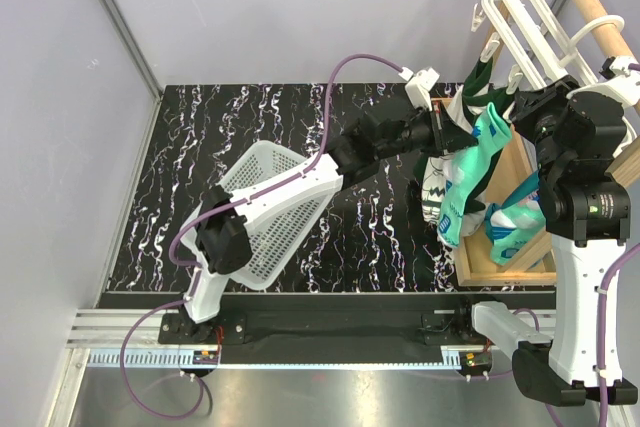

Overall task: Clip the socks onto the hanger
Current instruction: Clamp the sock onto the hanger.

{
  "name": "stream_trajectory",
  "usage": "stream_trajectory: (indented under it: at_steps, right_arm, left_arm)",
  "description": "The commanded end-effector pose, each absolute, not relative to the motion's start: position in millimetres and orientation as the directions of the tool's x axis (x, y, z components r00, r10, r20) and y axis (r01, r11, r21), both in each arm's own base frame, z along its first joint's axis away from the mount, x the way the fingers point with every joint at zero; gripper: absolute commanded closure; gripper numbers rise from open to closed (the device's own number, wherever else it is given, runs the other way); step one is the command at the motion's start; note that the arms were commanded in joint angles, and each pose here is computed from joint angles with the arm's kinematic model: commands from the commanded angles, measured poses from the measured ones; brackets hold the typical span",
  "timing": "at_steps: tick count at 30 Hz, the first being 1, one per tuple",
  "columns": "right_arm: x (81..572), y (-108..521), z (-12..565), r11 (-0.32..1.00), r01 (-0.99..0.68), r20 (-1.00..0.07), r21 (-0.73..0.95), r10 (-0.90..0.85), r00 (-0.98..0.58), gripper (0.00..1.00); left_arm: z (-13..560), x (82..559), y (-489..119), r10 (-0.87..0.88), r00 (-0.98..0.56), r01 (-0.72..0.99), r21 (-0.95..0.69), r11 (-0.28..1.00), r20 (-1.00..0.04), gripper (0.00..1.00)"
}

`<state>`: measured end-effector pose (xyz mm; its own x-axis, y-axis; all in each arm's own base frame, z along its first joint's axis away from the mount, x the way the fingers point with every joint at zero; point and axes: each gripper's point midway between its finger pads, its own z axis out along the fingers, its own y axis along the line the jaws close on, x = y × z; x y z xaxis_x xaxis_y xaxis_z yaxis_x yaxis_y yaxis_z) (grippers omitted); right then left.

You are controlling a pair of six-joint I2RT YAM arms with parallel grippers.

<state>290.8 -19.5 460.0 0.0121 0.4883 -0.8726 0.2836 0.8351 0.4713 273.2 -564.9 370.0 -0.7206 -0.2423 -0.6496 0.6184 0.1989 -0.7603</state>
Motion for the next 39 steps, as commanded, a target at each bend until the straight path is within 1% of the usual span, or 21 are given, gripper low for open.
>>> stream_trajectory:
  at_steps: [1,7,14,23,39]
  right_arm:
    - [293.4,-3.5,436.0,0.838,0.258,-0.850,0.482,0.518,-0.094,1.00]
    - [293.2,-2.7,438.7,0.837,0.251,-0.849,0.486,0.520,-0.091,1.00]
    - [293.1,-1.5,439.4,0.837,0.245,-0.848,0.489,0.522,-0.093,1.00]
    - [293.2,-2.4,442.7,0.839,0.245,-0.851,0.486,0.518,-0.087,1.00]
    - [294.2,-1.3,441.6,0.835,0.244,-0.846,0.493,0.526,-0.089,1.00]
  left_arm:
    - [437.3,264.7,-543.7,-0.339,-0.660,0.682,-0.724,0.104,-0.671,1.00]
    - [443.8,266.1,-545.1,-0.349,-0.658,0.683,-0.724,0.097,-0.668,1.00]
    - [439.5,269.1,-550.6,-0.341,-0.667,0.677,-0.730,0.095,-0.663,1.00]
    - [428.7,275.1,-550.5,-0.333,-0.665,0.670,-0.731,0.130,-0.669,1.00]
    - [425.4,277.3,-553.0,-0.324,-0.674,0.665,-0.737,0.126,-0.664,1.00]
